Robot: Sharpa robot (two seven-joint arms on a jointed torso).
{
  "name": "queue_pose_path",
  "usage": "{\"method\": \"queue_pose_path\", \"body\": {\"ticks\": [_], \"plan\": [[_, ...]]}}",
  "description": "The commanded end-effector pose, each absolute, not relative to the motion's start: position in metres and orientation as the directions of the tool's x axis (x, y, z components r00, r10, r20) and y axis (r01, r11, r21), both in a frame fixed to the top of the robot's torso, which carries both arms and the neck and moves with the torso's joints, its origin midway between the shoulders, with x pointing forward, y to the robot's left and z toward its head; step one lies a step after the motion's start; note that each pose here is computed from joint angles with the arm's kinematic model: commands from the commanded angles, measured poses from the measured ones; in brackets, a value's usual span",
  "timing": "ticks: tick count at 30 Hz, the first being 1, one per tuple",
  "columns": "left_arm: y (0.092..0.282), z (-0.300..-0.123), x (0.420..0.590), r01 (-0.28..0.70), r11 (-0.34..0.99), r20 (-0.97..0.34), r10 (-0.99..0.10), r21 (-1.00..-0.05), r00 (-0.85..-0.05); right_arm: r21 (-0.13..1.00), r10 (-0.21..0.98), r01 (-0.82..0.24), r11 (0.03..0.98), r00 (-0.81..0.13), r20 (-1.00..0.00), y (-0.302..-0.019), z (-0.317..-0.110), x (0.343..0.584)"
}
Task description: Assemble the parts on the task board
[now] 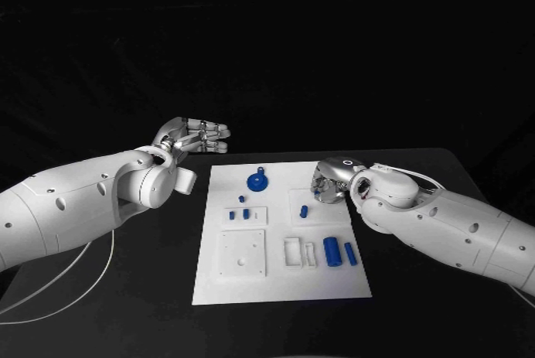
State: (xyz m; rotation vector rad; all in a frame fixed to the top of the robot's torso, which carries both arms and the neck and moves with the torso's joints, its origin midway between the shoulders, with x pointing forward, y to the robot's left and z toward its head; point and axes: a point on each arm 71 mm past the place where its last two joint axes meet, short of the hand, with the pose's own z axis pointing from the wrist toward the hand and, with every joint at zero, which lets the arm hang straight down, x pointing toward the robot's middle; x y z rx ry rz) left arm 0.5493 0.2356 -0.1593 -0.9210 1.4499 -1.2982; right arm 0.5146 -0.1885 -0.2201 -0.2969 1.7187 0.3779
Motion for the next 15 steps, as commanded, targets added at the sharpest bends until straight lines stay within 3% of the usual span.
{"method": "queue_pose_path", "body": {"ticks": [1, 15], "plan": [[0.2339, -0.1578, 0.5495, 0.06, 0.143, -0.154, -0.949, -0.988, -0.275, 0.04, -0.059, -0.42, 0.907, -0.22, -0.974, -0.1836, -0.2359, 0.5079], [0.2372, -0.1584, 0.5516, 0.059, 0.15, -0.161, -0.951, -0.987, -0.264, 0.05, -0.021, -0.419, 0.906, -0.164, -0.986, -0.1786, -0.231, 0.5065]]}}
